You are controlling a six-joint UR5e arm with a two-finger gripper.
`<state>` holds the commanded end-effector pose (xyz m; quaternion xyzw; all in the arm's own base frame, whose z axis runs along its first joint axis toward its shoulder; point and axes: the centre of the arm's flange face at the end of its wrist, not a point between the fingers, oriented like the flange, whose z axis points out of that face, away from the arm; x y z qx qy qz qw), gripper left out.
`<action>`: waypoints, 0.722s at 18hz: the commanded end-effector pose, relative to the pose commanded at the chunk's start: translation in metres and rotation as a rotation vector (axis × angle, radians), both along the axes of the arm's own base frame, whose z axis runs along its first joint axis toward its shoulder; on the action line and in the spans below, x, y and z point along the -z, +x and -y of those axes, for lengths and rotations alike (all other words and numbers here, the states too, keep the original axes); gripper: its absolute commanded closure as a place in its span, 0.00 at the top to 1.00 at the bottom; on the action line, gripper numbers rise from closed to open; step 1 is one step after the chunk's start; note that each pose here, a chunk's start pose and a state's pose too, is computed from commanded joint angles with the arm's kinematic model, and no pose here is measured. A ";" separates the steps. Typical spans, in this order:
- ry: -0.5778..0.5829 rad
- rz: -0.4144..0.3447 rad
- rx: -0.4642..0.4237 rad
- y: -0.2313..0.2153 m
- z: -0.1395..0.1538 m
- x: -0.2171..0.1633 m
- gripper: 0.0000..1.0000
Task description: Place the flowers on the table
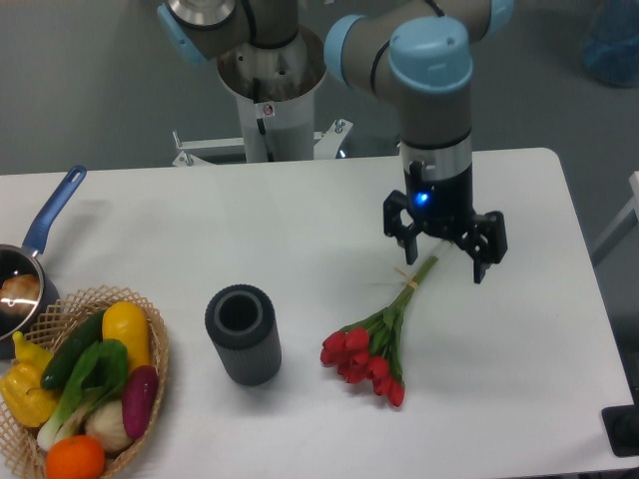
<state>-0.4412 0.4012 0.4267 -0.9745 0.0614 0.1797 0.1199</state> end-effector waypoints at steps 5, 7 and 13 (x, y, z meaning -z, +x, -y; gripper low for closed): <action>0.001 -0.001 -0.017 0.001 0.012 -0.002 1.00; 0.001 -0.003 -0.019 0.001 0.012 -0.002 1.00; 0.001 -0.003 -0.021 0.000 0.012 -0.002 1.00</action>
